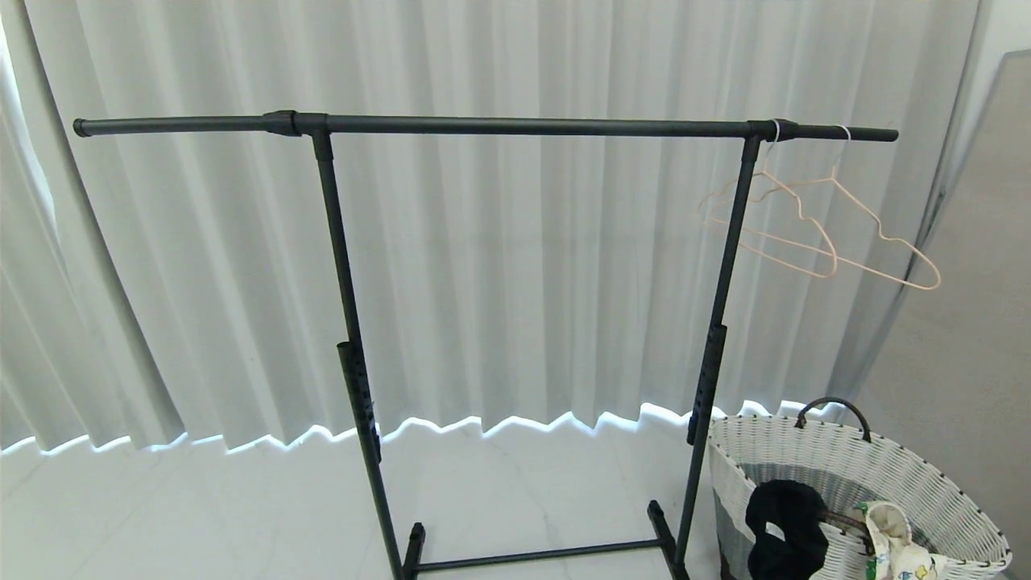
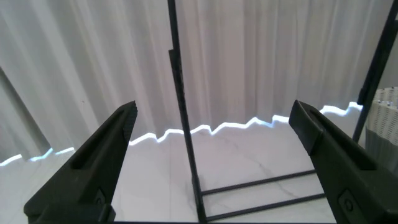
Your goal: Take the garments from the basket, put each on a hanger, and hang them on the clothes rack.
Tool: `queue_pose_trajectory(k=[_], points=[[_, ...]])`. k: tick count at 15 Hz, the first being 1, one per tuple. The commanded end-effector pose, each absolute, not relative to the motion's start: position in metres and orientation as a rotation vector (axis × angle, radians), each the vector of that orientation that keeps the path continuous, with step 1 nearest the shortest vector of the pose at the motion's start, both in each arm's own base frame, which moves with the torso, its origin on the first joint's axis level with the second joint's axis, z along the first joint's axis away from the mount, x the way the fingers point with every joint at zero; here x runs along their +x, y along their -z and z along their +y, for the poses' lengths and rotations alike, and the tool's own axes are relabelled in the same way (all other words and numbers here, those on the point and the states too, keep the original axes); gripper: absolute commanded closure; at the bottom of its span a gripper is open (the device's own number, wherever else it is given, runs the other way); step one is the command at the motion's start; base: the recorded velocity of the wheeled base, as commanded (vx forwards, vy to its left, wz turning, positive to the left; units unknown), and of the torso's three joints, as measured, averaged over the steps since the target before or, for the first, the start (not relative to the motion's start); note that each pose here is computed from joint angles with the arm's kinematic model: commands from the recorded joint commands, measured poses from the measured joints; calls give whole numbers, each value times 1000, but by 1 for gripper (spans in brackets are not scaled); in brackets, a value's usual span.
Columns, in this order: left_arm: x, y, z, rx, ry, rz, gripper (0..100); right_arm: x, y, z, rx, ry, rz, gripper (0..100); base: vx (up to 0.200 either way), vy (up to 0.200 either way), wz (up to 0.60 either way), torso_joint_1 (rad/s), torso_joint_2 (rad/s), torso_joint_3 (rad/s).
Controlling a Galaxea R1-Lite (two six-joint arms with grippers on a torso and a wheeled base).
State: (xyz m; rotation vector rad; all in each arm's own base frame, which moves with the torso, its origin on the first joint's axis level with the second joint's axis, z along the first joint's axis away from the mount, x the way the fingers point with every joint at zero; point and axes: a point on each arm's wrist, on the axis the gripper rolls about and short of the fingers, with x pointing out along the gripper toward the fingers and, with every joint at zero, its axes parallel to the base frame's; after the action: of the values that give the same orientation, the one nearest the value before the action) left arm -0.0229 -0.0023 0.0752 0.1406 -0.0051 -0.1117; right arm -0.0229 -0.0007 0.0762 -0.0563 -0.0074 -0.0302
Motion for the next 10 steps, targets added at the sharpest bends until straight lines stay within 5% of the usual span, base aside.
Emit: queue_pose_trajectory(k=[1, 10], points=[[-23, -75, -2, 141, 112, -5, 0, -23, -76, -1, -57, 29, -7, 0, 0, 0, 0, 0, 0, 0], [-23, -75, -2, 133, 112, -6, 0, -23, -76, -1, -49, 31, -7, 0, 0, 0, 0, -49, 146, 92]])
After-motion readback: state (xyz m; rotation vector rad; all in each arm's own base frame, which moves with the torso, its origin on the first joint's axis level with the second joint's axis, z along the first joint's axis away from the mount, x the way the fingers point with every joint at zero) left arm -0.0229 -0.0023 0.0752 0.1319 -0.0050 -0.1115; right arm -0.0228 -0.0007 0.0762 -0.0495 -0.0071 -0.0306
